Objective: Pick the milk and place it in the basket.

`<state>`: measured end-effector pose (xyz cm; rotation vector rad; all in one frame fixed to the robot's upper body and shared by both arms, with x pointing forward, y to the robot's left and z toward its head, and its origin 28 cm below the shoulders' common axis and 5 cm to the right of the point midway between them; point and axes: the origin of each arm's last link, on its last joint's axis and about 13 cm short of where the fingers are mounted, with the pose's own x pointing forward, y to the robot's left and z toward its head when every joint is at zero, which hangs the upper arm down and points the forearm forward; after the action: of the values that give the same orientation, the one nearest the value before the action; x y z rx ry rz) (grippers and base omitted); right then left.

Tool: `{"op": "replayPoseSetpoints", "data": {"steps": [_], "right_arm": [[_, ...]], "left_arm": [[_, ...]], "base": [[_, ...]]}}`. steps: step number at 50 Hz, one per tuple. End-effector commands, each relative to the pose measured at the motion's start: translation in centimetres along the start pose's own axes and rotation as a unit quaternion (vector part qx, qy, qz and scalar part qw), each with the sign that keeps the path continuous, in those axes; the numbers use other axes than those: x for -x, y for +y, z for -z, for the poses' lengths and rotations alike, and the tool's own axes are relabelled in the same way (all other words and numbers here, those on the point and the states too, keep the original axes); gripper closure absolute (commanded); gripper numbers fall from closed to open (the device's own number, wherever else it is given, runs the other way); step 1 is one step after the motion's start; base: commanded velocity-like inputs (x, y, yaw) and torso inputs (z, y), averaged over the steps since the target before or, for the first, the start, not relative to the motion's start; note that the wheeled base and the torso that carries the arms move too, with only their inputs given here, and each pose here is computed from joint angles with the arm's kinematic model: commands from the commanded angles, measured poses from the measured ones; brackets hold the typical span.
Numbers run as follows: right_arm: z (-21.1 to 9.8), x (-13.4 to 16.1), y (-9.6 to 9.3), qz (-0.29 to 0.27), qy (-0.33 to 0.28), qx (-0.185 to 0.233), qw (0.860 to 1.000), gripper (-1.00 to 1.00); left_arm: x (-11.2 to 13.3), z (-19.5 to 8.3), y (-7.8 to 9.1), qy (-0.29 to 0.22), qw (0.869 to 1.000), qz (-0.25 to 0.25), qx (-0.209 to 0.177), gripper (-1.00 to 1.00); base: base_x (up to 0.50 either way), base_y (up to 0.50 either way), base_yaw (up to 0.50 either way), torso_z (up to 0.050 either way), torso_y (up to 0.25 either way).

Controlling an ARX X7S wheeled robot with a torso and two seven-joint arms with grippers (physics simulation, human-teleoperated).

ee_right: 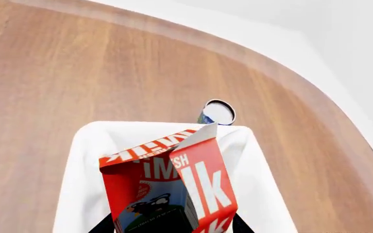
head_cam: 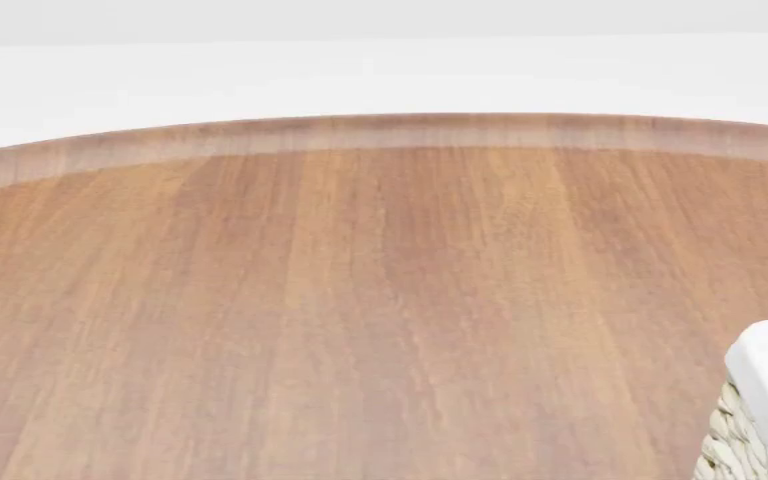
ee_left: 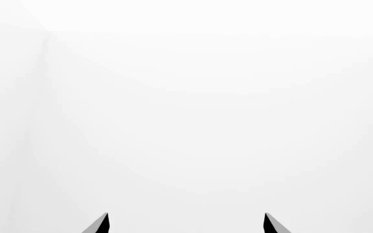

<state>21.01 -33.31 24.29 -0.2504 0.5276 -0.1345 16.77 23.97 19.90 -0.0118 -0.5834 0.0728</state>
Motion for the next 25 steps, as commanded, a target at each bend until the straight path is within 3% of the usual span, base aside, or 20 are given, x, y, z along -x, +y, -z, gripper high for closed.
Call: {"op": "replayPoseSetpoints", "data": {"steps": [1, 25], "right_arm": [[-1.43, 0.34, -0.67, 0.035, -0.062, -0.011, 0.997, 1.00], [-1.31, 0.15, -0.71, 0.040, -0.059, -0.015, 0.997, 1.00]], "left_arm": [[-0.12, -0.04, 0.11, -0.010, 1.000, -0.002, 0.000, -1.00], [-0.12, -0.05, 0.12, -0.010, 1.000, -0.002, 0.000, -1.00]], "base": [[0.00, 0.00, 0.00, 0.000, 0.000], [0.00, 0.00, 0.00, 0.000, 0.001]]}}
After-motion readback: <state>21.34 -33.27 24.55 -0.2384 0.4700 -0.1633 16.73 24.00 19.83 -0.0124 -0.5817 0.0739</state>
